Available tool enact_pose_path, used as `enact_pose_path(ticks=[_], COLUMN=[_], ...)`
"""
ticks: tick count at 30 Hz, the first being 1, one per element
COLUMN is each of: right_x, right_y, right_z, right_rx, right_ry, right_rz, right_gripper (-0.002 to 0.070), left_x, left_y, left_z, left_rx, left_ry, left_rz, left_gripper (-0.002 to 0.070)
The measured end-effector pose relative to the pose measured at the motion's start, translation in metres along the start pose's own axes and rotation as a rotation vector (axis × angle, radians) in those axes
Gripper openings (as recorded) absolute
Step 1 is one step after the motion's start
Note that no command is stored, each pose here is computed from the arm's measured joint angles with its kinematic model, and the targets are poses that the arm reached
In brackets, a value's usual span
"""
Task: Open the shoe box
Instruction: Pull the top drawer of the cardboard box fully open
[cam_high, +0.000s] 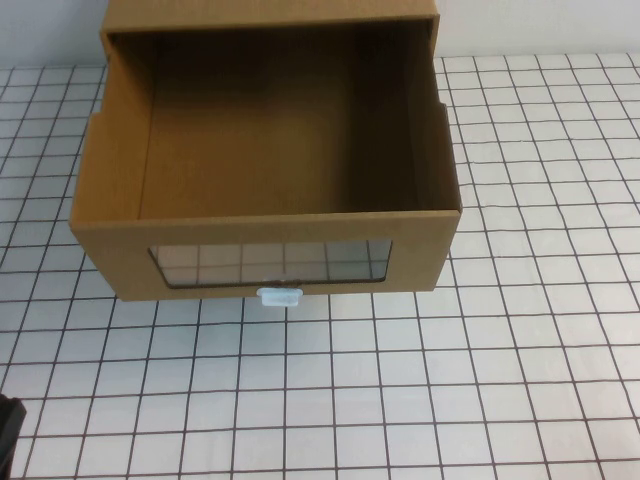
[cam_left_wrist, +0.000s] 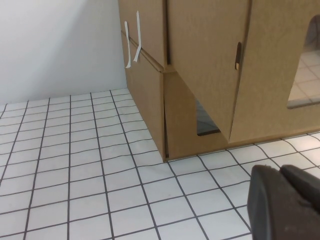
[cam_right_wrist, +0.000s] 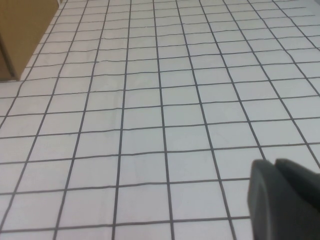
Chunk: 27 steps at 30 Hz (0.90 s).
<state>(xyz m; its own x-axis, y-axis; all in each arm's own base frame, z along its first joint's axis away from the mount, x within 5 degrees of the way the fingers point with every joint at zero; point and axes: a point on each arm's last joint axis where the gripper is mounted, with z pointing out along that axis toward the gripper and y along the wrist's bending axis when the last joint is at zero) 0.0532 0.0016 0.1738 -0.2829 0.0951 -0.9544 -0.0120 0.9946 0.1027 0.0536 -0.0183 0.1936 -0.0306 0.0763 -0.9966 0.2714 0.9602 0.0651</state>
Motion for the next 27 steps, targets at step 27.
enact_pose_path(ticks=[27], right_x=[0.000], right_y=[0.000], right_z=[0.000], right_rx=[0.002], right_ry=[0.001], right_rz=[0.000], right_gripper=[-0.0013], left_x=[0.024], left_y=[0.009], left_z=[-0.004], left_rx=[-0.124], left_ry=[0.274], left_rz=[0.034], left_gripper=[-0.0002])
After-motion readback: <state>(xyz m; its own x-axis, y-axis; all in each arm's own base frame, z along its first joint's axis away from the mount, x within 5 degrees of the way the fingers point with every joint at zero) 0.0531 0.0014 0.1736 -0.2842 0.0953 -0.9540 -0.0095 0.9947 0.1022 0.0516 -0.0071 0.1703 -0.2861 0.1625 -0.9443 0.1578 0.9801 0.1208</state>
